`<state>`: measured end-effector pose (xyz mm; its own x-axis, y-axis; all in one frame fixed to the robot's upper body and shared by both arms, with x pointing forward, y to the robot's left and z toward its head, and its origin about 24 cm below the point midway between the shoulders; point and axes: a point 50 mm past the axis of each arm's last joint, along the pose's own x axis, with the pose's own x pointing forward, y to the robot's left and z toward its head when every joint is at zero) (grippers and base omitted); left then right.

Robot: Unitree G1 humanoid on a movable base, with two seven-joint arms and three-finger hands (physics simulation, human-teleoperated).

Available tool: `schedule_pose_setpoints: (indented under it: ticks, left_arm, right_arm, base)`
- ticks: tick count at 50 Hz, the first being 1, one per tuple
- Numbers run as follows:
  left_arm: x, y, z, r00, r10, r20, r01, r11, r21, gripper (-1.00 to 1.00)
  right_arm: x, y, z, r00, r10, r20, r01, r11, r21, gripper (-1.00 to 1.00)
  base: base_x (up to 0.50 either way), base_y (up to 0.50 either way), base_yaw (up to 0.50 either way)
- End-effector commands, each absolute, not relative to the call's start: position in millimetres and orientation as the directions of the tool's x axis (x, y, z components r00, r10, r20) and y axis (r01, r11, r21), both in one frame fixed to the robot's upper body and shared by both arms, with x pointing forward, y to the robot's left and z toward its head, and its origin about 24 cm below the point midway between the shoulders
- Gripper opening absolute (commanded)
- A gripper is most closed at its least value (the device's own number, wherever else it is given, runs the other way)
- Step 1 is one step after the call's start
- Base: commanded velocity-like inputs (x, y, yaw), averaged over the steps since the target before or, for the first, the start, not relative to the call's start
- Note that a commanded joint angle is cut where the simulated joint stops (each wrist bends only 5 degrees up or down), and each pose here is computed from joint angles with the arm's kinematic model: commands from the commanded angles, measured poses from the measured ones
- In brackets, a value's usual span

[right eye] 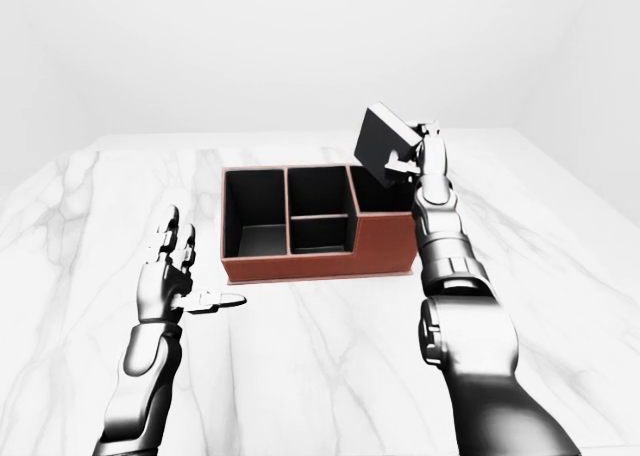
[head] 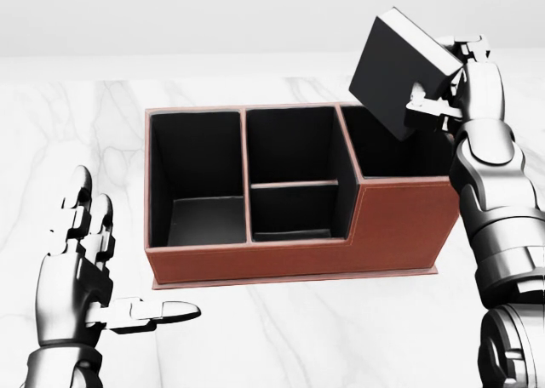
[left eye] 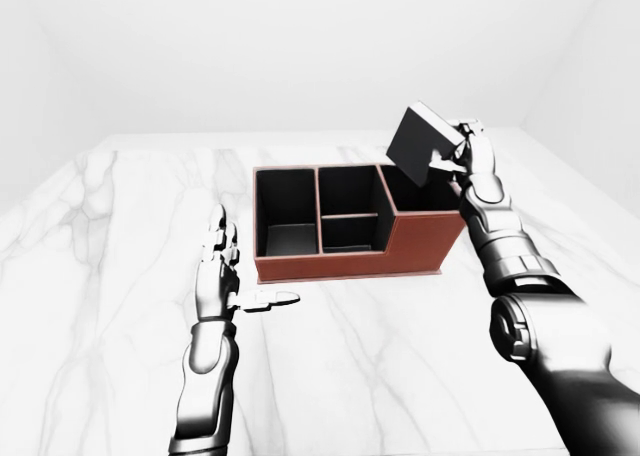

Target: Pick up the book and place it in the right compartment of the caddy.

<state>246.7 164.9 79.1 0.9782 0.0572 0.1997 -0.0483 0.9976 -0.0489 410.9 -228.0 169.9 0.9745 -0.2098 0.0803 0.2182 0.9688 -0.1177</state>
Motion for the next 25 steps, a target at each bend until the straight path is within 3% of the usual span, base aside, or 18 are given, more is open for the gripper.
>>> schedule_pose_setpoints:
  ticks: [1,25]
  left_arm:
    - [246.4,163.3,79.6,0.977,0.043,0.21,-0.03,0.997,-0.066,1.0]
    - [247.3,163.7,78.3,0.977,0.045,0.21,-0.031,0.997,-0.067,1.0]
  right_arm:
    - [409.7,-255.8,186.3,0.949,-0.304,0.077,0.306,0.952,-0.019,-1.0]
    - [404.0,-272.7,177.2,0.931,-0.362,0.039,0.363,0.931,-0.034,-1.0]
  base:
    - [0.0,0.0,0.0]
    - [0.0,0.0,0.0]
